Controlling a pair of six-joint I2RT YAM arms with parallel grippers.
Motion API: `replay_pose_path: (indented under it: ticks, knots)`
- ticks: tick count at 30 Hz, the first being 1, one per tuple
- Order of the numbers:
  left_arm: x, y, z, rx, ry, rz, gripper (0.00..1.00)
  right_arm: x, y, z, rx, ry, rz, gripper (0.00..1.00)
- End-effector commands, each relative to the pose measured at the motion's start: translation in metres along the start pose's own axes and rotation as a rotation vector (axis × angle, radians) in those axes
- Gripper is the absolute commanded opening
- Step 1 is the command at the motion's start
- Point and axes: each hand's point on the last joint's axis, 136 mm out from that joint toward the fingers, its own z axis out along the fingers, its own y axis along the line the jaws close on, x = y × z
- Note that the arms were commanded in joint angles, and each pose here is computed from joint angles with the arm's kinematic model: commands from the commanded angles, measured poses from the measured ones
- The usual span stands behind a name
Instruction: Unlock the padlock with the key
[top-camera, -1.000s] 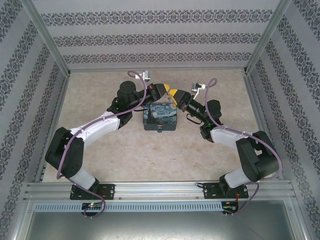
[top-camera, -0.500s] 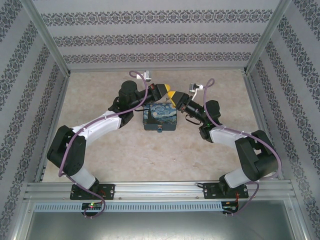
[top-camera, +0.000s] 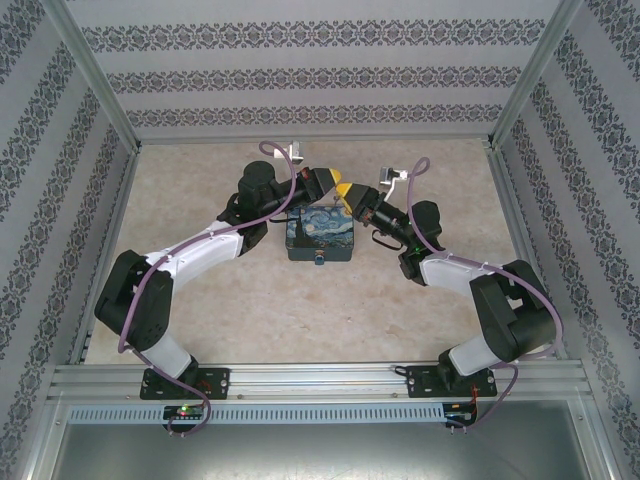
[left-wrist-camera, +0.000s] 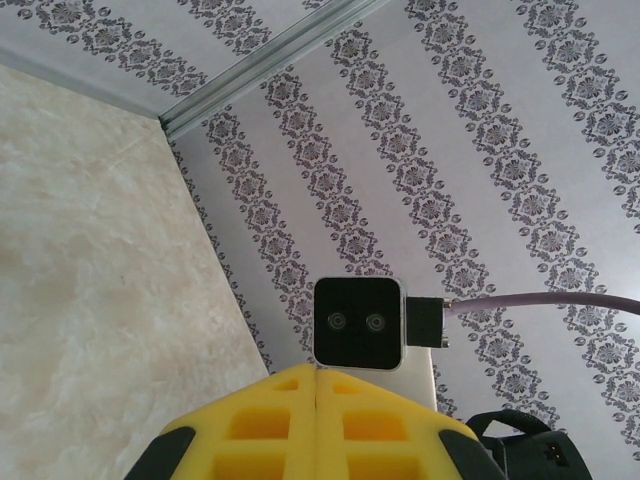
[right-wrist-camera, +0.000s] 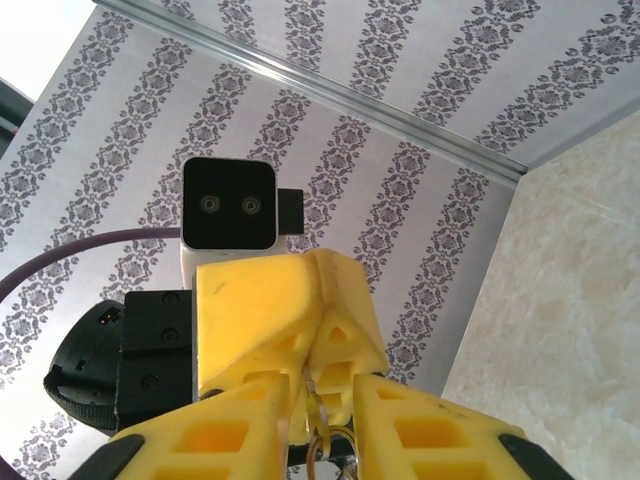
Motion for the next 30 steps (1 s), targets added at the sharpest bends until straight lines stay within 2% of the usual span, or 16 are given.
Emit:
replay_pose_path:
  ticks: [1,16,18,21,30]
  knots:
    - [-0.0088,-0.0105,-0.0001,0.027,-0.003,0.011,0.0,-0.0031,0.0077,-0.003,-0.036,-0.011,-0.021,0.22]
    - [-0.0087,-0.0076,0.0012,0.019,0.001,0.006,0.0,-0.0013,0.0105,-0.0019,-0.05,0.001,-0.023,0.11]
    - [-0.008,-0.0072,0.0013,0.019,0.001,0.006,0.0,-0.001,0.012,-0.001,-0.055,0.004,-0.023,0.11]
    - [-0.0078,-0.0066,0.0018,0.02,0.001,0.004,0.0,0.0006,0.0142,0.0008,-0.062,0.014,-0.026,0.16]
    - [-0.0066,-0.0048,0.0028,0.017,0.003,-0.001,0.0,0.0021,0.0138,0.0035,-0.064,0.017,-0.024,0.16]
